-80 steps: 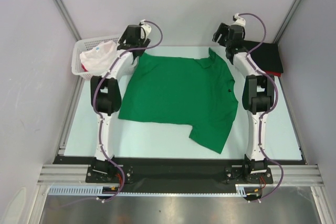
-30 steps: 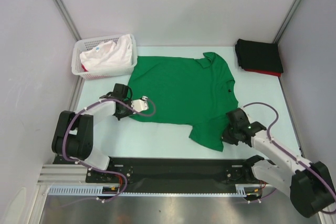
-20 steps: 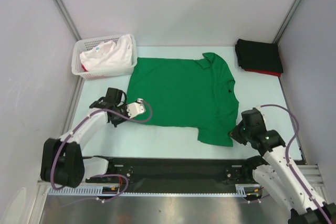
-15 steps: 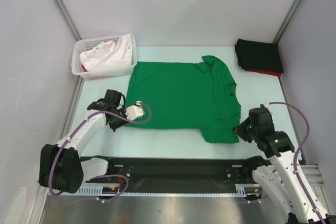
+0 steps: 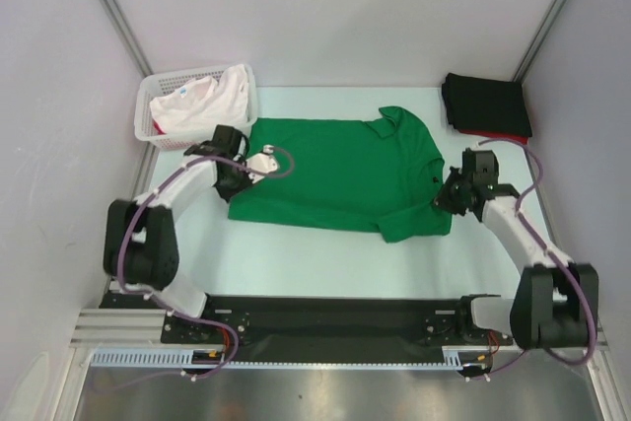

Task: Fold and stack the t-shirts
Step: Fold the tshirt

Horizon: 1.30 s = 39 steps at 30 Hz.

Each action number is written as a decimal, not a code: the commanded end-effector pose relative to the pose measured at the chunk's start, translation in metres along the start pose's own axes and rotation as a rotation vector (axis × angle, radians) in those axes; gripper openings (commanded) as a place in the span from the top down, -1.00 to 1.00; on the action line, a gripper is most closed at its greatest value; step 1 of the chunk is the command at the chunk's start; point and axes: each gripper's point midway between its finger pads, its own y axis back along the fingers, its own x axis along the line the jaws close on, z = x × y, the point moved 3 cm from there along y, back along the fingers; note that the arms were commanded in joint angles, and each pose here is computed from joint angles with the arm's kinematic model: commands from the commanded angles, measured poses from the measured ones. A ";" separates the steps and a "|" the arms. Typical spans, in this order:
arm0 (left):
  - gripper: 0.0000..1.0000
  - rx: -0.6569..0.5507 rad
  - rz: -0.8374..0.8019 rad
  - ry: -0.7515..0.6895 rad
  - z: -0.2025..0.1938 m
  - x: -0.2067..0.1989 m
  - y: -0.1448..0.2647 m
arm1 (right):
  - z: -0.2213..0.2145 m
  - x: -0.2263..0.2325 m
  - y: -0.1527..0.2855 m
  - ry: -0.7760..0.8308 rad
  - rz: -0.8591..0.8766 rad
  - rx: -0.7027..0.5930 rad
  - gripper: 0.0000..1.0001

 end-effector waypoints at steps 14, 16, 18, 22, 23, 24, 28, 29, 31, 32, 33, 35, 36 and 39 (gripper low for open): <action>0.99 0.110 0.091 0.141 0.018 0.066 -0.057 | 0.103 0.022 -0.085 0.202 0.091 -0.096 1.00; 0.99 0.116 0.086 0.142 0.017 0.066 -0.060 | 0.109 0.020 -0.090 0.219 0.068 -0.098 1.00; 0.99 0.122 0.084 0.142 0.017 0.065 -0.064 | 0.110 0.018 -0.095 0.230 0.057 -0.089 1.00; 0.84 0.132 0.110 0.166 0.017 0.071 -0.066 | 0.110 0.019 -0.106 0.229 0.064 -0.061 0.89; 0.67 0.134 0.122 0.179 0.018 0.073 -0.065 | 0.114 0.020 -0.105 0.226 0.057 -0.070 0.75; 0.47 0.124 0.152 0.190 0.020 0.079 -0.062 | 0.116 0.019 -0.106 0.224 0.044 -0.075 0.63; -0.27 0.049 0.322 0.287 0.036 0.110 -0.035 | 0.135 0.006 -0.094 0.204 -0.096 -0.117 0.00; -0.33 0.028 0.358 0.328 0.039 0.114 -0.027 | 0.139 0.004 -0.085 0.182 -0.128 -0.132 -0.05; -0.38 -0.064 0.396 0.361 0.048 0.115 -0.002 | 0.130 -0.012 -0.070 0.137 -0.218 -0.125 -0.11; -0.39 -0.126 0.357 0.343 0.057 0.106 0.004 | 0.132 -0.009 -0.051 0.094 -0.213 -0.167 -0.11; -0.39 -0.154 0.324 0.317 0.059 0.097 0.007 | 0.110 -0.021 -0.049 0.071 -0.245 -0.126 -0.12; -0.31 -0.148 0.260 0.194 0.055 0.064 0.004 | 0.093 -0.025 -0.040 0.033 -0.232 -0.116 -0.15; -0.25 -0.115 0.249 0.147 0.049 0.053 -0.001 | 0.084 -0.025 -0.031 0.022 -0.222 -0.105 -0.14; -0.12 -0.014 0.213 -0.039 0.026 0.015 -0.024 | 0.051 -0.030 -0.028 -0.010 -0.191 -0.031 -0.09</action>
